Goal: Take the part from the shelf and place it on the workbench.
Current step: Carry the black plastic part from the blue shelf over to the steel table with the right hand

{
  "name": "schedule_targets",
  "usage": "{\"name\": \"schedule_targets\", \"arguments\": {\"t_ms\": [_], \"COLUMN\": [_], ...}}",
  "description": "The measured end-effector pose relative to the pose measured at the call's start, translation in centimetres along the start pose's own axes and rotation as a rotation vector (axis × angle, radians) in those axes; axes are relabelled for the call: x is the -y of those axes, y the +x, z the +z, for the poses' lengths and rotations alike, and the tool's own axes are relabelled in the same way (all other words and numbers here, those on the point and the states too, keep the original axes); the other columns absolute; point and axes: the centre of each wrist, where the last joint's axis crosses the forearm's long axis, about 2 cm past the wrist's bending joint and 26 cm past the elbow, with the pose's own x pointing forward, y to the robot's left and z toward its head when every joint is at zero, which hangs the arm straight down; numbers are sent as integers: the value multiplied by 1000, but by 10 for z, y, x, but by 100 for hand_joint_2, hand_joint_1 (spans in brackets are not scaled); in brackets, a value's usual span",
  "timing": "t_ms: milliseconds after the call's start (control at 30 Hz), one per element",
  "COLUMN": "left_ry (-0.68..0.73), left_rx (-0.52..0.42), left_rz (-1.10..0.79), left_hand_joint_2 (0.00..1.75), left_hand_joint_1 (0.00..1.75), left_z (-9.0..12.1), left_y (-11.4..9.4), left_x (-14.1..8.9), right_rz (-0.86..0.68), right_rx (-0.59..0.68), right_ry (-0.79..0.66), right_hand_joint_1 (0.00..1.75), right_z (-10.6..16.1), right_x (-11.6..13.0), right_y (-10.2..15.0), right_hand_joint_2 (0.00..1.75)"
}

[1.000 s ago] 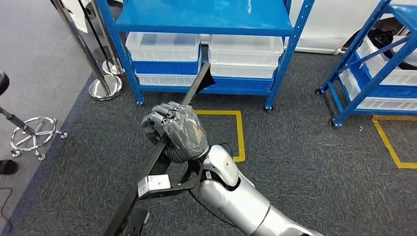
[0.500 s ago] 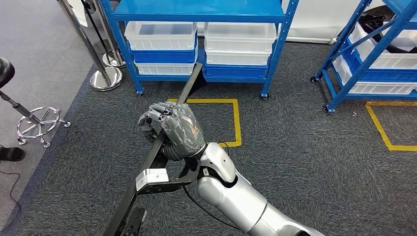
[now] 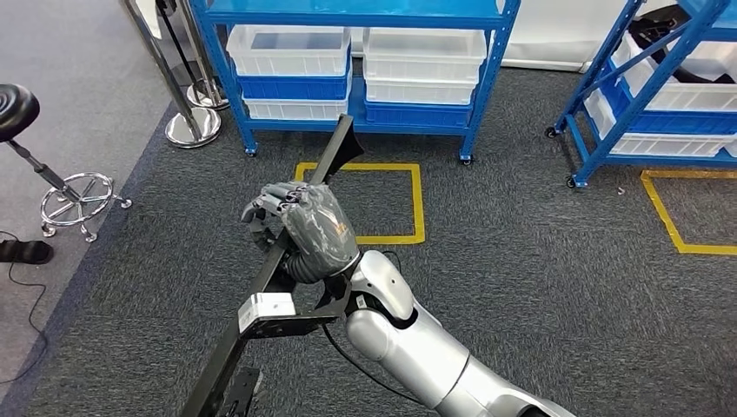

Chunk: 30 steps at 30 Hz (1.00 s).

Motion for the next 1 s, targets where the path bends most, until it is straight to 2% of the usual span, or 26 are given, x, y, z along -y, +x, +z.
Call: {"name": "schedule_targets", "arguments": {"t_ms": [1000], "left_ry": [10], "left_rx": [-19], "left_rz": [-25], "left_hand_joint_2": [175], "left_hand_joint_1": [0], "left_z": [2], "left_y": [-4], "left_x": [1], "right_rz": [-34], "right_rx": [59], "right_ry": [24], "right_hand_joint_1": [175], "right_z": [8], "right_x": [8], "right_y": [1], "right_hand_joint_2": [175]}}
